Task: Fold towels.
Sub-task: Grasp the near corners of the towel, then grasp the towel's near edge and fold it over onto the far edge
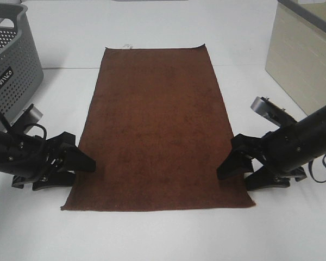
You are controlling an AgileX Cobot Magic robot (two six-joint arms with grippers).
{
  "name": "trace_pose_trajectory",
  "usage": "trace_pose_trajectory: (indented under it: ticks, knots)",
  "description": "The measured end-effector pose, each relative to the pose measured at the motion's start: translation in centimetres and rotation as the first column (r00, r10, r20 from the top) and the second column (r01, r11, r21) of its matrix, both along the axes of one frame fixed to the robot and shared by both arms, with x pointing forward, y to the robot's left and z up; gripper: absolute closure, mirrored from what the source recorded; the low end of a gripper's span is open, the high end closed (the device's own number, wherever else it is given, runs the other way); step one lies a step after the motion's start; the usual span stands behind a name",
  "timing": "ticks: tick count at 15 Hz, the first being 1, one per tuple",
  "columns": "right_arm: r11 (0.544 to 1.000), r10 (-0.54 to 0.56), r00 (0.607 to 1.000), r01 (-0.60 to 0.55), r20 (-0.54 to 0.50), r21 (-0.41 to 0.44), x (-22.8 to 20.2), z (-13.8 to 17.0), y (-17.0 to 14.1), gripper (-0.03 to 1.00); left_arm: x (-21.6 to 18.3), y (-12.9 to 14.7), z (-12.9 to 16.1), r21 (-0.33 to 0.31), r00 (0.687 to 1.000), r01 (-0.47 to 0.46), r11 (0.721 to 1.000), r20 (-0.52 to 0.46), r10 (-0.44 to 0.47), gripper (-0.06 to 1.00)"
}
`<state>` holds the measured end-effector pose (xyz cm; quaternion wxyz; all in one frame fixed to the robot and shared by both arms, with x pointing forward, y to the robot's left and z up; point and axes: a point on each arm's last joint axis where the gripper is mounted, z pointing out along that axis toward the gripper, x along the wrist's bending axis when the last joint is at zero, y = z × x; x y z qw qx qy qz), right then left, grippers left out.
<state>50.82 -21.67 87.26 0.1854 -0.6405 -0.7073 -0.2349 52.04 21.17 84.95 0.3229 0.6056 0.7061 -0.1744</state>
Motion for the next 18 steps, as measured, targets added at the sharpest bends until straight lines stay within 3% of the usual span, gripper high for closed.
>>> trace_pose_trajectory:
  ticks: [2,4,5,8,13,18]
  knots:
    - [0.999,-0.029,1.0,0.029,0.0,-0.018,0.4,-0.1,0.8,0.38,0.2,-1.0,-0.1,0.01,1.0,0.019,1.0,-0.001,-0.019,0.38]
    - [0.993,-0.101,0.995,0.101,0.0,-0.057,0.7,-0.3,0.5,0.56,0.2,-0.9,-0.4,0.035,1.0,0.002,0.999,-0.01,-0.002,0.55]
    - [0.993,-0.101,0.995,0.101,0.0,-0.057,0.7,-0.3,0.5,0.56,0.2,-0.9,-0.4,0.035,1.0,0.002,0.999,-0.01,-0.002,0.55]
    - [0.987,-0.144,0.99,0.142,-0.013,-0.075,0.8,-0.4,0.3,0.93,0.3,-0.6,-0.8,0.075,1.0,-0.007,0.997,-0.014,0.008,0.9]
    - [0.988,-0.145,0.987,0.142,-0.07,-0.054,0.2,0.7,0.5,0.97,0.0,-0.7,0.2,0.058,1.0,0.003,0.998,-0.008,-0.003,0.94]
    - [0.988,-0.126,0.988,0.117,-0.09,-0.101,-1.4,2.2,0.0,0.97,-2.6,-0.3,1.7,0.066,1.0,0.01,0.998,-0.017,-0.009,0.94]
